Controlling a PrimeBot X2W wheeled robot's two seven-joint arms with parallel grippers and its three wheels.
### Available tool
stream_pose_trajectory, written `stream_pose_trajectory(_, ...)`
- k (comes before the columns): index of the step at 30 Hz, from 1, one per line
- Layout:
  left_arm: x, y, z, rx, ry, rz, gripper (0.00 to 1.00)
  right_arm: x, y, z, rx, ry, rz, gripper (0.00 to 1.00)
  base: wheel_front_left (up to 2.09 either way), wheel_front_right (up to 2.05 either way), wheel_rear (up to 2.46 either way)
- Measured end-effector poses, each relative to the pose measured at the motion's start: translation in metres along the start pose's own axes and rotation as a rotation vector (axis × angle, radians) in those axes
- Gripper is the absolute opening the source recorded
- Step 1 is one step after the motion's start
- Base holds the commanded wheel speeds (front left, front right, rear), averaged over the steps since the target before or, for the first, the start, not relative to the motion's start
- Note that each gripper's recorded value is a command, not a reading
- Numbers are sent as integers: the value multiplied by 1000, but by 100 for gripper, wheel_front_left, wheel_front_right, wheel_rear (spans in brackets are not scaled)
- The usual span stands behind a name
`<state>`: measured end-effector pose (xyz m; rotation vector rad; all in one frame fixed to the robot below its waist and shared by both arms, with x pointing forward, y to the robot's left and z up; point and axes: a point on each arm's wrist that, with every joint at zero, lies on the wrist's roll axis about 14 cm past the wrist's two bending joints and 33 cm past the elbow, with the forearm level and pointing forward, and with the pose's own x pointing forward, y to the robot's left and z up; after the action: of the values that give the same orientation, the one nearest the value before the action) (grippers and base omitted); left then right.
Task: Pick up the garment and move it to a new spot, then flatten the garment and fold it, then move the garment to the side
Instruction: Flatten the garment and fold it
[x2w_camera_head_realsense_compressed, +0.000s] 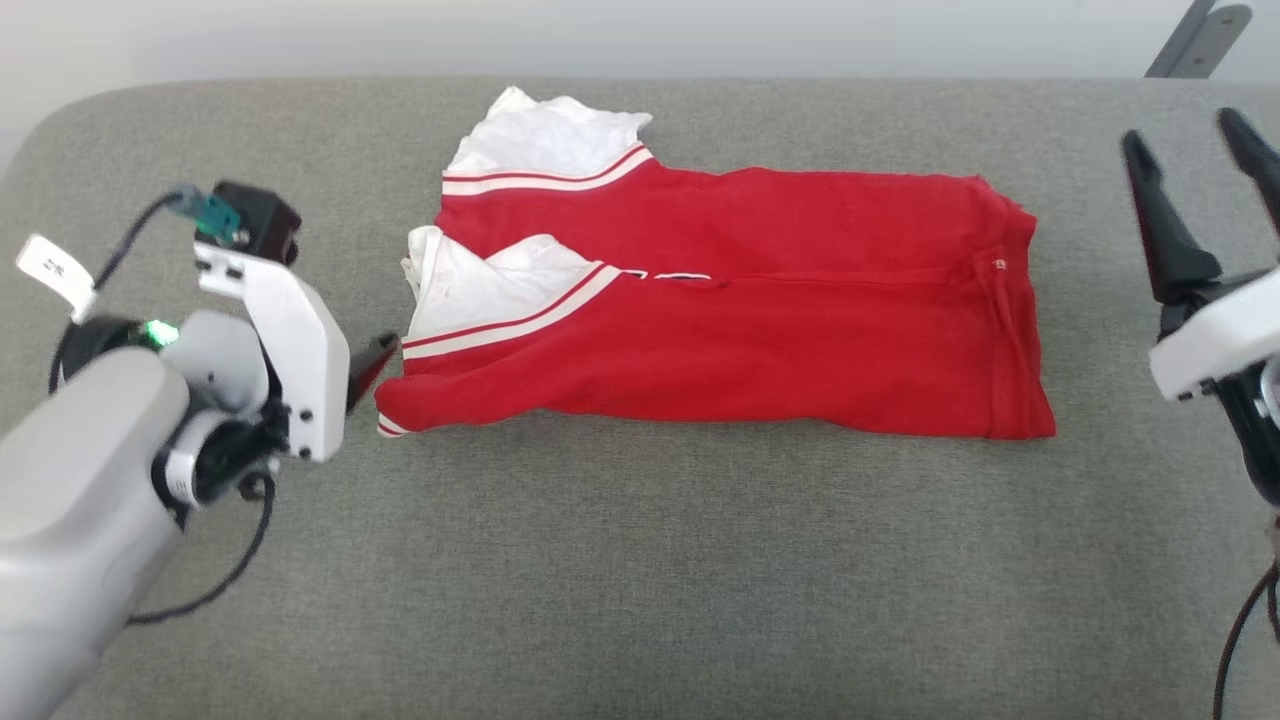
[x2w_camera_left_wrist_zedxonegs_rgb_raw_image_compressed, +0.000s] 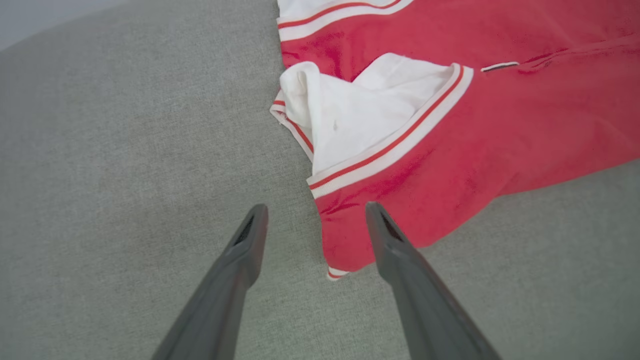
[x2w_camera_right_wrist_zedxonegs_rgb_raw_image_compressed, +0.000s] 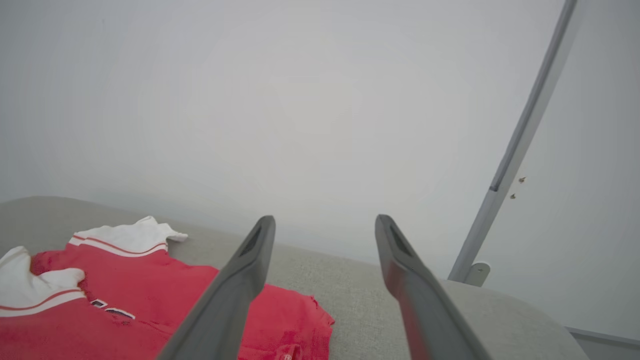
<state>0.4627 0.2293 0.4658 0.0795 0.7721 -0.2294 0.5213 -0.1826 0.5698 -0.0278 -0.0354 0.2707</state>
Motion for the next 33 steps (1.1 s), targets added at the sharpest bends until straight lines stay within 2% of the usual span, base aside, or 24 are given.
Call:
stream_pose_trajectory(4, -4, -10, -16, -20, 39, -10, 100, -20, -4, 19, 9, -97, -63, 100, 0, 0, 0)
stream_pose_trajectory(9, 3, -19, -32, -67, 85, -25, 100, -50, 0, 23, 27, -134, -124, 100, 0, 0, 0)
stream_pose_trajectory(19, 43, -28, -64, -164, 245, -34, 100, -102, -16, 0, 96, -81, -277, 100, 0, 0, 0)
stream_pose_trajectory(26, 65, -29, -77, -219, 332, -38, 100, -111, -21, -20, 129, -20, -314, 100, 0, 0, 0)
stream_pose_trajectory(27, 67, -29, -78, -226, 345, -38, 71, -111, -20, -27, 137, 13, -307, 100, 0, 0, 0)
stream_pose_trajectory(28, 69, -30, -78, -223, 349, -44, 20, -110, -19, -34, 143, 46, -297, 100, 0, 0, 0)
stream_pose_trajectory(29, 71, -30, -78, -222, 353, -47, 0, -110, -18, -40, 152, 73, -291, 100, 0, 0, 0)
stream_pose_trajectory(33, 76, -32, -74, -217, 354, -62, 0, -100, -10, -66, 195, 206, -234, 100, 0, 0, 0)
